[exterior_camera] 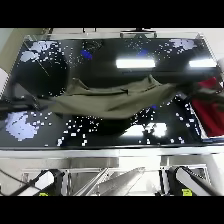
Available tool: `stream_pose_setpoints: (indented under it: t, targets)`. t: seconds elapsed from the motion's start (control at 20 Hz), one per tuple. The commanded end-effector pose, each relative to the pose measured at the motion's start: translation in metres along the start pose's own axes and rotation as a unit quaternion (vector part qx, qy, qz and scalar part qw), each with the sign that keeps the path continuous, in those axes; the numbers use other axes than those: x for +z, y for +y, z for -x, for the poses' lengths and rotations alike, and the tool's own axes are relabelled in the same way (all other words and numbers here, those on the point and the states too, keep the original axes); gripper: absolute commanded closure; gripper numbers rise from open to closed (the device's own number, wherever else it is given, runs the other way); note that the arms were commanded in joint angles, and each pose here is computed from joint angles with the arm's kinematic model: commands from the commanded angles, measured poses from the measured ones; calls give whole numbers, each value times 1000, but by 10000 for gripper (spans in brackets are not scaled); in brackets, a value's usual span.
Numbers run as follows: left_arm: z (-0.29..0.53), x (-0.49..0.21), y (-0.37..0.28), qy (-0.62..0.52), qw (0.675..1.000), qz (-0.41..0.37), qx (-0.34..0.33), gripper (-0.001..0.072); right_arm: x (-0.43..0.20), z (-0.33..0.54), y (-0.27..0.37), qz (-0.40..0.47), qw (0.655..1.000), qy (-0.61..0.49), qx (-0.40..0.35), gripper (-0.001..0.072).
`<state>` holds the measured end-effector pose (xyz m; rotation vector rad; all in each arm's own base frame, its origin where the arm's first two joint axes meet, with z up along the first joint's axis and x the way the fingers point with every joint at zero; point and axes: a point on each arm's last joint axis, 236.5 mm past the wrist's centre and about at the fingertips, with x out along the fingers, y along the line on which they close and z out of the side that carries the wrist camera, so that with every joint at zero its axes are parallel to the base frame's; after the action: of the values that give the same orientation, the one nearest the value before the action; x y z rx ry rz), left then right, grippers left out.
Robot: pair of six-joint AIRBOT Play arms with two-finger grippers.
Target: Fold the shirts.
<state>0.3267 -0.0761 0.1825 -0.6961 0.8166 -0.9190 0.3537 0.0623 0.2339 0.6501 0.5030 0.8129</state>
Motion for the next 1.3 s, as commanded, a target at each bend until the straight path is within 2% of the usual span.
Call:
stream_pose_setpoints:
  t: [0.0, 0.1, 0.15, 0.25, 0.3, 0.35, 0.4, 0.5, 0.6, 0.7, 0.8, 0.95, 1.1, 1.25]
  targets:
    - [47, 30, -203, -109, 953, -270, -89, 682, 74, 61, 180, 251, 952, -177, 1, 690]
    - [70, 24, -271, -151, 910, -383, -54, 681, 88, 93, 245, 371, 885, -273, -75, 690]
    - [78, 23, -290, -171, 890, -424, -7, 681, 92, 108, 269, 411, 848, -316, -110, 690]
    - [89, 27, -302, -198, 858, -466, 88, 681, 98, 137, 299, 468, 773, -383, -192, 690]
    - [91, 30, -304, -204, 849, -474, 114, 681, 99, 143, 299, 474, 758, -391, -217, 690]
    - [95, 36, -303, -209, 848, -472, 117, 681, 101, 142, 290, 473, 761, -382, -228, 690]
    - [99, 41, -297, -207, 854, -464, 108, 681, 103, 136, 273, 458, 780, -361, -226, 690]
    - [102, 54, -264, -190, 886, -416, 79, 681, 102, 115, 226, 395, 851, -294, -185, 690]
    - [85, 63, -210, -147, 926, -344, 42, 681, 93, 90, 178, 325, 912, -225, -111, 690]
    - [53, 68, -141, -97, 961, -257, 13, 681, 86, 59, 115, 242, 951, -177, -73, 691]
    - [18, 69, -64, -56, 985, -163, 5, 682, 67, 19, 39, 163, 977, -119, -71, 691]
    - [-27, 63, 53, -29, 998, -50, 20, 684, 26, -41, -68, 52, 994, -44, -80, 690]
    - [-57, 55, 145, -8, 999, 39, 11, 689, -12, -84, -159, -41, 994, -10, -100, 691]
    - [-72, 62, 212, -5, 997, 82, 13, 697, -44, -108, -229, -116, 988, -15, -100, 691]
